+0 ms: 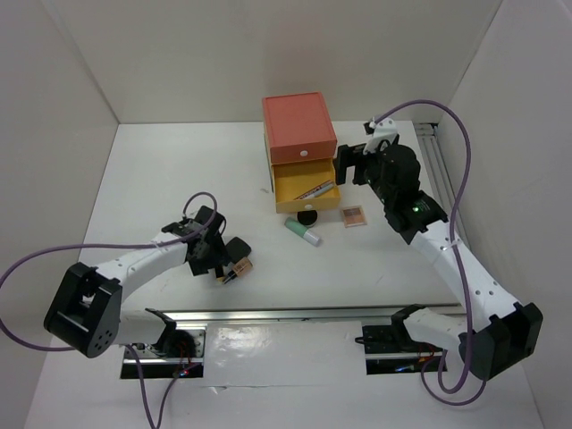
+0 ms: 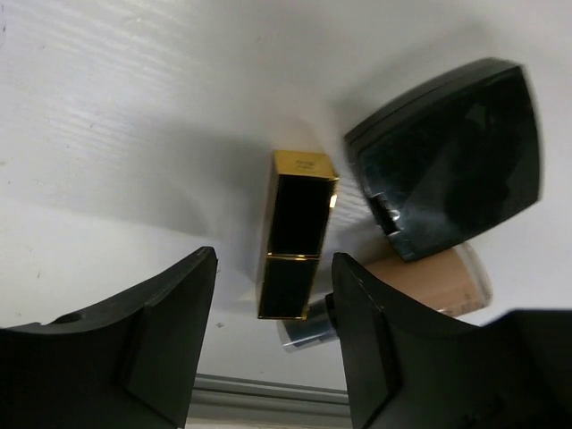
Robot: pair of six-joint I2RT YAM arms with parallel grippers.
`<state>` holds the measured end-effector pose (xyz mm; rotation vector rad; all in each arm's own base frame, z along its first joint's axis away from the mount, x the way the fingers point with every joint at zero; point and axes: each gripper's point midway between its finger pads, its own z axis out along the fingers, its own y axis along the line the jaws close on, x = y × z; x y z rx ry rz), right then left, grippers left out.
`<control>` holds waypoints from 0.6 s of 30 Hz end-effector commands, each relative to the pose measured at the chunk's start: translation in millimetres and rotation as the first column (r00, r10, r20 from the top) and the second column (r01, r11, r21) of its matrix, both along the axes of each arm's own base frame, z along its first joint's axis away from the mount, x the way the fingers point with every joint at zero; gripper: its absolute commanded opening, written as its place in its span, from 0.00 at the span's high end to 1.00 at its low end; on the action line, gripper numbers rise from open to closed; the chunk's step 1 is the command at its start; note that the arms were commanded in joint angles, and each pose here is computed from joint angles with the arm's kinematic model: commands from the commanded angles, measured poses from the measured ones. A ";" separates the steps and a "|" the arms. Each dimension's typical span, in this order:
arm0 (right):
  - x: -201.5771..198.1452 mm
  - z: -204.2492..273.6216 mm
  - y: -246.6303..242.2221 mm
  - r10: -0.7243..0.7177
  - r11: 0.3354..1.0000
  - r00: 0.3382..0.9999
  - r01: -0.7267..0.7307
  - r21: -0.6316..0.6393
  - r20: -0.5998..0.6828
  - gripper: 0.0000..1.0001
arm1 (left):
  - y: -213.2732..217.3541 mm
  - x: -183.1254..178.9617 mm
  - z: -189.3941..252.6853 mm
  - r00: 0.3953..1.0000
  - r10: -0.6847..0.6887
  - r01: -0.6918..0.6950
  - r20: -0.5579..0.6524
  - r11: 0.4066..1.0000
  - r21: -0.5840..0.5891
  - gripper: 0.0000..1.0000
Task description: Organize the makeup
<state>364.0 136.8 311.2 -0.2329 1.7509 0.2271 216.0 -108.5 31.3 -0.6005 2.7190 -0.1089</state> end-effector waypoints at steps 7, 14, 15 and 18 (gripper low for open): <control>-6.5 10.6 -30.0 -0.088 0.995 0.996 0.087 0.047 0.026 0.00 | 4.0 -11.6 -17.7 0.998 0.054 -0.054 -0.032 0.999 0.001 0.44; -6.5 9.9 -37.9 -0.100 0.993 0.995 0.098 0.060 0.023 0.00 | 17.4 -20.8 -16.3 0.989 0.130 -0.125 -0.070 0.990 0.066 0.84; -8.3 13.0 -38.6 -0.100 0.993 0.995 0.098 0.063 0.031 0.00 | 16.6 -11.0 0.5 0.991 0.134 -0.133 -0.018 0.990 0.055 0.85; -7.0 8.6 -44.2 -0.122 0.990 0.992 0.121 0.067 0.021 0.00 | 25.1 3.7 46.0 0.980 0.166 -0.173 0.109 0.983 0.056 0.86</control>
